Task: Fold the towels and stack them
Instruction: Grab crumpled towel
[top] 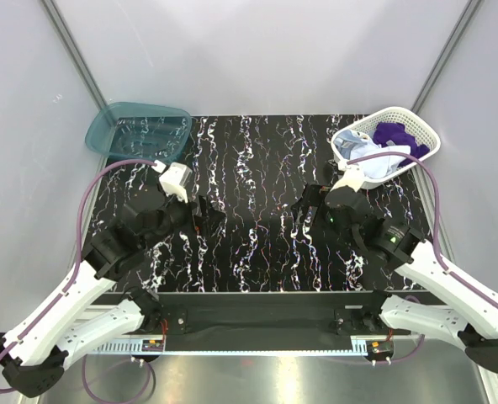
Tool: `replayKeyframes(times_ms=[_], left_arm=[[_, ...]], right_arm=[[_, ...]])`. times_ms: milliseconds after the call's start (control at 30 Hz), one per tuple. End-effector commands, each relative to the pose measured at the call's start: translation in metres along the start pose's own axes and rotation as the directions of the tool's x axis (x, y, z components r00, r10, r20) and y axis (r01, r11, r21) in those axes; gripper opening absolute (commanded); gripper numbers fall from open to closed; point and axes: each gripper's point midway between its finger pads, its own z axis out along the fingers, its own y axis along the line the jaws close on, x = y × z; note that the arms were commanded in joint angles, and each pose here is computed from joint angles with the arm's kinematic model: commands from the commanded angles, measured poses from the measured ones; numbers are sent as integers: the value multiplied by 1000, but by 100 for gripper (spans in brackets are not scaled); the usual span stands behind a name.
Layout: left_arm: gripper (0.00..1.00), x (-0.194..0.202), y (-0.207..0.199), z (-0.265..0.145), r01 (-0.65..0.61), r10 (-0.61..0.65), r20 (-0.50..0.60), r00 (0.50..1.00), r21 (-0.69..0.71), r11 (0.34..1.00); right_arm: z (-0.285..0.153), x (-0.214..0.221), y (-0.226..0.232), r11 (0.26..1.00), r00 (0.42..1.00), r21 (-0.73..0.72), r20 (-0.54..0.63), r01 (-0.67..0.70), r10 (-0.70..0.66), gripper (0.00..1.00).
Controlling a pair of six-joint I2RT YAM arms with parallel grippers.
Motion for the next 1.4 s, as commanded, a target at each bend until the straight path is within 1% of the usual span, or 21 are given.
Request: replayKeyframes(times_ms=[0,133,167,233,267,300,333,400,433,500,633,700,867,933,967,1100,1200,1233,1300,1333,1367], left_arm=[[99,-14,-3,-2,-19,18,58,998,18,1000],[99,-14,-1,0,-24,24,52,998,4,1000],[99,-13,0,1,-25,25,50,998,0,1000],[99,-13,-1,4,-17,17,47,999,0,1000],[99,-12,-1,6,-13,13,40,999,-3,1000],[99,-12,-2,7,-5,5,38,999,-2,1000],[99,-11,-1,8,1,-1,24,1000,-8,1000],[99,-5,-5,11,9,-9,-14,1000,6,1000],[99,-2,-6,13,7,-7,-31,999,12,1000],[99,2,-5,15,1,0,-57,998,12,1000],[99,11,-1,15,-1,0,-82,997,-6,1000],[99,18,3,16,2,-3,-85,996,-14,1000],[99,28,3,20,8,-8,-109,994,-4,1000],[99,31,6,23,4,-6,-121,993,-18,1000],[99,32,8,24,-5,2,-124,992,-26,1000],[99,32,15,28,-17,10,-122,993,-64,998],[99,28,15,31,-15,7,-106,994,-68,998],[99,28,15,32,-15,7,-105,994,-69,998],[99,25,15,33,-9,2,-98,995,-74,997],[99,24,15,33,-7,0,-96,995,-76,997],[99,22,14,33,1,-8,-90,996,-77,997]], right_arm=[[-1,-19,6,999,997,-4,67,-41,41,100],[3,-26,-5,998,995,66,102,13,-20,100],[6,-32,-11,992,989,107,127,60,-73,100],[20,-62,-29,964,963,246,219,101,-157,100],[26,-80,-46,937,952,327,226,125,-206,100],[46,-81,-58,917,963,372,162,144,-217,100],[44,-122,-90,891,964,452,210,53,-165,100],[70,-136,-114,876,976,475,142,81,-167,100],[72,-156,-126,866,973,496,164,61,-162,100],[89,-164,-171,808,982,586,111,60,-153,96],[122,-171,-224,817,997,576,49,16,-54,79],[141,-167,-253,822,1000,570,8,14,-23,74],[165,-168,-300,808,999,589,-41,18,7,72],[174,-163,-322,802,998,598,-55,5,35,75],[183,-161,-322,828,997,561,-68,4,41,76],[214,-149,-339,852,993,523,-109,19,44,73],[227,-152,-342,863,992,503,-122,41,23,48],[227,-169,-338,866,995,498,-96,43,5,29],[221,-185,-328,874,997,485,-80,37,3,14],[214,-210,-316,884,1000,467,-27,18,-6,0],[210,-219,-297,918,1000,397,-21,12,-4,0]])
